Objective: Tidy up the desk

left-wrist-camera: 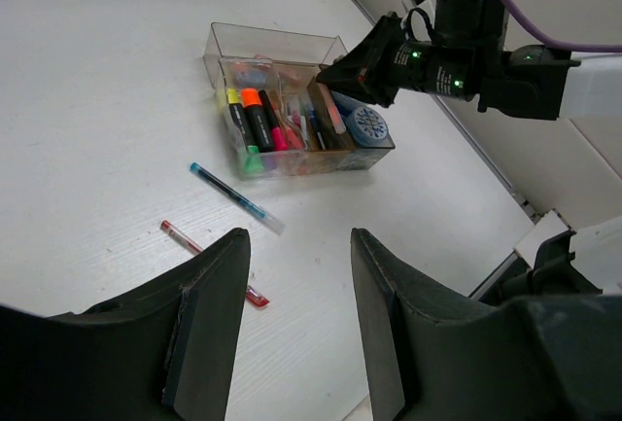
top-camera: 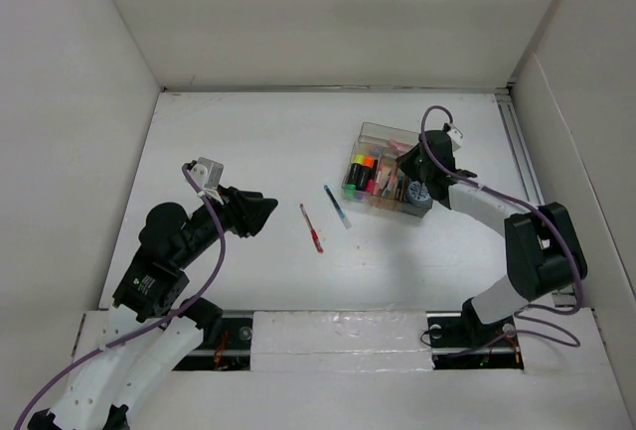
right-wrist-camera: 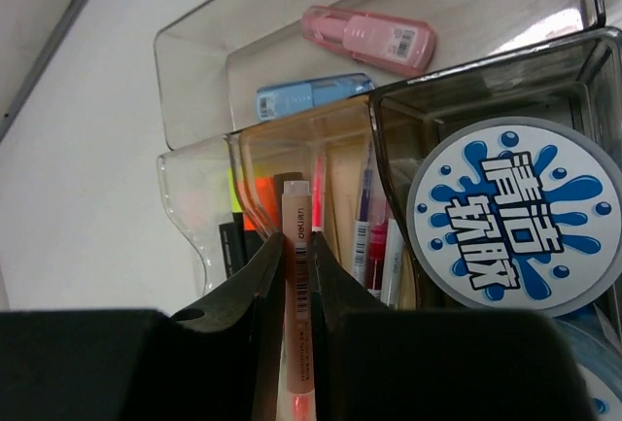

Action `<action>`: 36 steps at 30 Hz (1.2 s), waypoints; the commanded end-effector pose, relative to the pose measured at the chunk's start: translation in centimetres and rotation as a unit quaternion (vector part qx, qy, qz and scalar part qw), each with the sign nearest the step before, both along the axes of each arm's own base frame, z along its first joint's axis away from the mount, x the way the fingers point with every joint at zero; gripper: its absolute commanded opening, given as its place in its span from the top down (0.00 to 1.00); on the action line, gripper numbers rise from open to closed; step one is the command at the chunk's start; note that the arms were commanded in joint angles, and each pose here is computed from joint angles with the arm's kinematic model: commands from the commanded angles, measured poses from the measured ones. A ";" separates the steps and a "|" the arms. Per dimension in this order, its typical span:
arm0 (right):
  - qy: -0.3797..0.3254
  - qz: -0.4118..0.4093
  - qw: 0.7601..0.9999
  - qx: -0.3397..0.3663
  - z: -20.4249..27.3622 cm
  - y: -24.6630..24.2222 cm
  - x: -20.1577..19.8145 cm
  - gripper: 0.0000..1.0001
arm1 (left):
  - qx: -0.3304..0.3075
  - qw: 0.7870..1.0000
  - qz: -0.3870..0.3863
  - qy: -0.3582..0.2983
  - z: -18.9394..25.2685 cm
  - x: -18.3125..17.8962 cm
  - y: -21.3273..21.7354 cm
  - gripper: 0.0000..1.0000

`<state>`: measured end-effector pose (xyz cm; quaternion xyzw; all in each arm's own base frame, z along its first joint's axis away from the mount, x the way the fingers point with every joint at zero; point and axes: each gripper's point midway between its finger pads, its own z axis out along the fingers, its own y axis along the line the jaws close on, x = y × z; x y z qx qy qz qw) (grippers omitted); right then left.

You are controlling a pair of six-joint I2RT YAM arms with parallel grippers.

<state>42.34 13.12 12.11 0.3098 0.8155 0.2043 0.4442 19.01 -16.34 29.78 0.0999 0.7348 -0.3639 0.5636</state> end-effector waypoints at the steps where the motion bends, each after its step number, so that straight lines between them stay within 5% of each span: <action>1: -0.032 0.016 0.999 0.019 1.9 0.9 1.5 0.88 | -0.012 0.999 -0.004 -0.031 1.8 -0.1 0.0 0.58; 15: -0.055 0.033 0.998 0.027 4.1 3.6 -0.5 0.53 | -0.012 0.999 -0.006 -0.030 1.8 -0.1 -0.1 0.58; 18: -0.076 0.073 0.994 0.041 5.8 6.3 -2.6 0.80 | -0.011 1.000 -0.006 -0.027 1.6 0.0 -0.1 0.58; 19: -0.076 0.089 0.992 0.044 5.6 7.3 -3.6 0.99 | -0.010 1.000 -0.006 -0.027 1.6 0.0 -0.1 0.58; 26: -0.079 0.195 0.977 0.022 3.7 15.4 -9.6 1.00 | -0.007 1.000 -0.008 -0.023 1.4 0.2 -0.3 0.57; 33: -0.017 0.179 0.980 -0.082 -2.3 16.9 -9.3 0.61 | -0.008 1.000 -0.005 -0.024 1.4 0.2 -0.2 0.58; 34: -0.008 0.178 0.979 -0.096 -3.3 17.1 -9.2 0.49 | -0.008 1.000 -0.005 -0.024 1.4 0.2 -0.2 0.58; 36: -0.002 0.171 0.978 -0.117 -3.7 17.2 -9.0 0.43 | -0.008 1.000 -0.003 -0.025 1.5 0.2 -0.1 0.58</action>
